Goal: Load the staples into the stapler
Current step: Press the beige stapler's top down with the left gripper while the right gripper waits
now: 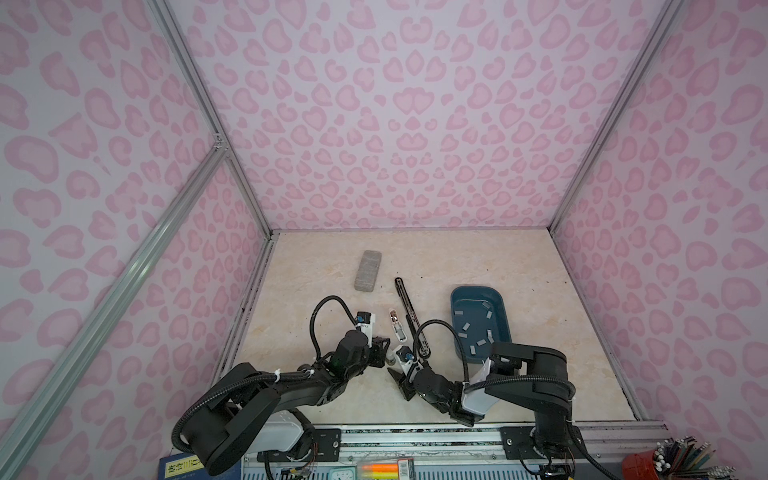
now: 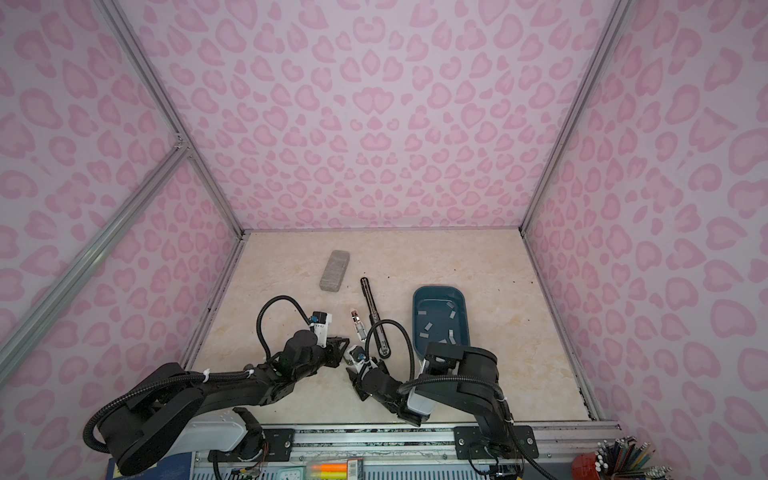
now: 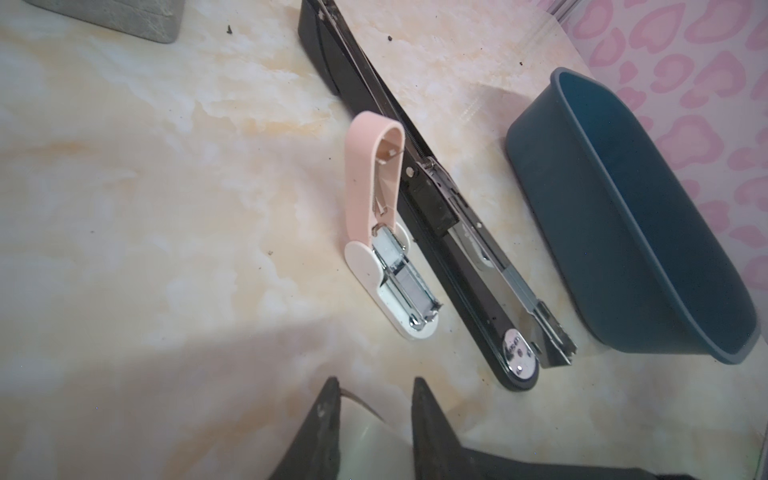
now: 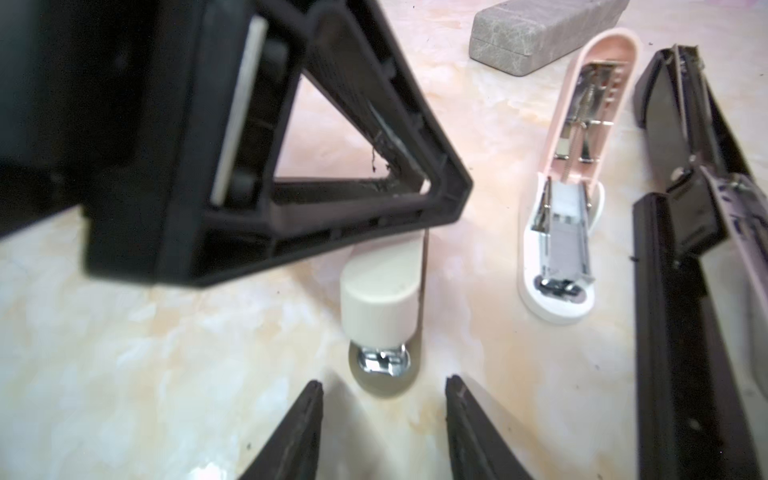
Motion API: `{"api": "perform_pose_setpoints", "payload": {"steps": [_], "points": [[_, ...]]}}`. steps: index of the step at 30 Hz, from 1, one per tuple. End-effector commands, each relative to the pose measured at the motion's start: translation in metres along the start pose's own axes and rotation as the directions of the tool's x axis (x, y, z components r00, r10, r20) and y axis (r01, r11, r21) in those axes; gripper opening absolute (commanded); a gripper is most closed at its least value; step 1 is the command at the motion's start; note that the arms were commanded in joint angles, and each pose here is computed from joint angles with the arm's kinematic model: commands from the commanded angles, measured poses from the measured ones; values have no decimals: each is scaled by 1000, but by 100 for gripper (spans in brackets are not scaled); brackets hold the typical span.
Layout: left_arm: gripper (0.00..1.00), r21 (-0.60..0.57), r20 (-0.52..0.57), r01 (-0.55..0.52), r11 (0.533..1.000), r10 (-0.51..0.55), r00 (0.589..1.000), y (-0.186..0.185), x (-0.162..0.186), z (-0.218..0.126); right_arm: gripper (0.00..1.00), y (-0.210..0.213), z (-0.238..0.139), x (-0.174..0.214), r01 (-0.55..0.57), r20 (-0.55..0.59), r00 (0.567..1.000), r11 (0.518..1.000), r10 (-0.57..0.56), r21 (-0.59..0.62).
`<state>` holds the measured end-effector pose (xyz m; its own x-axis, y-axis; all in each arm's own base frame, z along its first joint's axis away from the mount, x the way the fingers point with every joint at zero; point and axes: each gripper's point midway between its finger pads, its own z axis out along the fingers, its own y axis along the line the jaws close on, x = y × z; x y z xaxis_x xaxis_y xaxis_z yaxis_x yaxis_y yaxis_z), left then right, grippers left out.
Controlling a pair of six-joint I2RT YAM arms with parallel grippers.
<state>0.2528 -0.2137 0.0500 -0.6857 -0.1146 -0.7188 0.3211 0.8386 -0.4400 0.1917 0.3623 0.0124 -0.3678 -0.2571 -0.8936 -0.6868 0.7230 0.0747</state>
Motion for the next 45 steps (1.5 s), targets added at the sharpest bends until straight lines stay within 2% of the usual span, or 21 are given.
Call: {"api": "perform_pose_setpoints", "payload": {"steps": [1, 5, 12, 19, 24, 33, 45], "points": [[32, -11, 23, -9, 1000, 9, 1000, 1, -5, 0, 51, -5, -8, 25, 25, -95, 995, 1000, -25, -5], [28, -18, 17, -12, 1000, 13, 1000, 3, -2, 2, 50, 1, -16, 11, 19, -65, 998, 999, -21, -31], [25, -26, 19, -19, 999, 20, 1000, 5, -2, 2, 39, -1, -29, -23, 17, -17, 1000, 1000, -17, -8], [25, -21, 20, -22, 1000, 22, 1000, 4, -1, 0, 37, -1, -24, -52, 20, 5, 1000, 999, -20, 42], [24, -22, 17, -24, 999, 25, 1000, 4, 0, 2, 36, -5, -14, -57, 10, -6, 1000, 998, -9, 69], [23, -17, 16, -25, 1000, 25, 1000, 2, 0, 1, 33, -18, 1, -44, -50, -52, 997, 996, 54, 80], [22, -12, 16, -29, 1000, 29, 999, 1, 0, 1, 31, -22, -12, -69, -66, -11, 998, 993, 67, 99]]}}
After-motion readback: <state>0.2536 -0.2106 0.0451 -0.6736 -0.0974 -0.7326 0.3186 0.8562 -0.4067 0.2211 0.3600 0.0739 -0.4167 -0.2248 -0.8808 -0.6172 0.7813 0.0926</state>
